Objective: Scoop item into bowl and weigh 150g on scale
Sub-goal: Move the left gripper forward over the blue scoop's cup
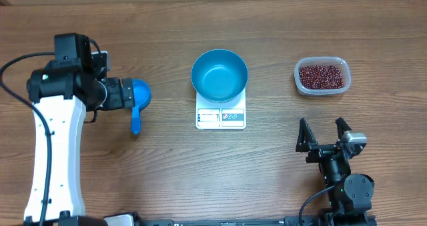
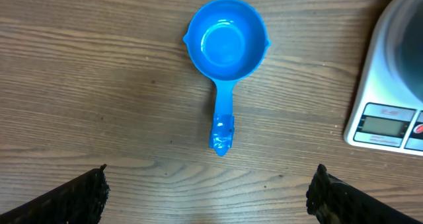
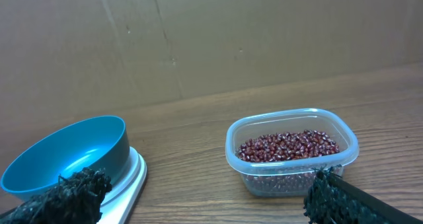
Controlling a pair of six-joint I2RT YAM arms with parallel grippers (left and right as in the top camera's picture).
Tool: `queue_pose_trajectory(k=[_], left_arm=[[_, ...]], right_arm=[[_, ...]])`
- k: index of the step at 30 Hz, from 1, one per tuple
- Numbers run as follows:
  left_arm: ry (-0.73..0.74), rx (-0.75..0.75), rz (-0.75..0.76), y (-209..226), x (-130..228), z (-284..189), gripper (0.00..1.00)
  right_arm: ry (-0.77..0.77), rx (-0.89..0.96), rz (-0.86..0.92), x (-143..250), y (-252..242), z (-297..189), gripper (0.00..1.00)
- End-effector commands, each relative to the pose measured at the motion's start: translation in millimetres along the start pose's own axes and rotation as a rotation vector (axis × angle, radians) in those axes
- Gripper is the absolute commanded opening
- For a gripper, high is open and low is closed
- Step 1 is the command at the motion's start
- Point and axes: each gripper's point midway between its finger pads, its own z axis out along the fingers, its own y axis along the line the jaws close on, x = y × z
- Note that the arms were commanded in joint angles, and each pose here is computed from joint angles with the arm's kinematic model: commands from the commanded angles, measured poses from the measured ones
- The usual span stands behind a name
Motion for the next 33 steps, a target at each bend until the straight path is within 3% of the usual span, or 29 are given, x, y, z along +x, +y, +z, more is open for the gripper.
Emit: queue_pose_trajectory(k=[1,14,18,22,28,30,33], left_arm=[[-0.008,-0.013,0.016,3,-8,0,1.0],[0.03,0.026,0.012,-4,-8,13,1.0],[0.031,0.021,0.011,-3,-8,13,0.78],[0.031,0.018,0.011,-2,-8,13,0.66],[0.029,0.011,0.006,-1,-9,13,0.72],[0.026,0.01,0.004,-1,-9,13,0.92],[0.021,0.01,0.003,-1,-11,13,1.0]], right_arm=[[-0.004,-0.011,-0.011,2,2,0,1.0],[-0.004,-0.011,-0.011,2,2,0,1.0],[-0.004,-0.011,-0.011,2,2,0,1.0],[-0.004,-0.01,-0.011,2,2,0,1.0],[-0.004,-0.011,-0.011,2,2,0,1.0],[-0.004,-0.01,-0.011,2,2,0,1.0],[-0.004,-0.01,-0.011,2,2,0,1.0]])
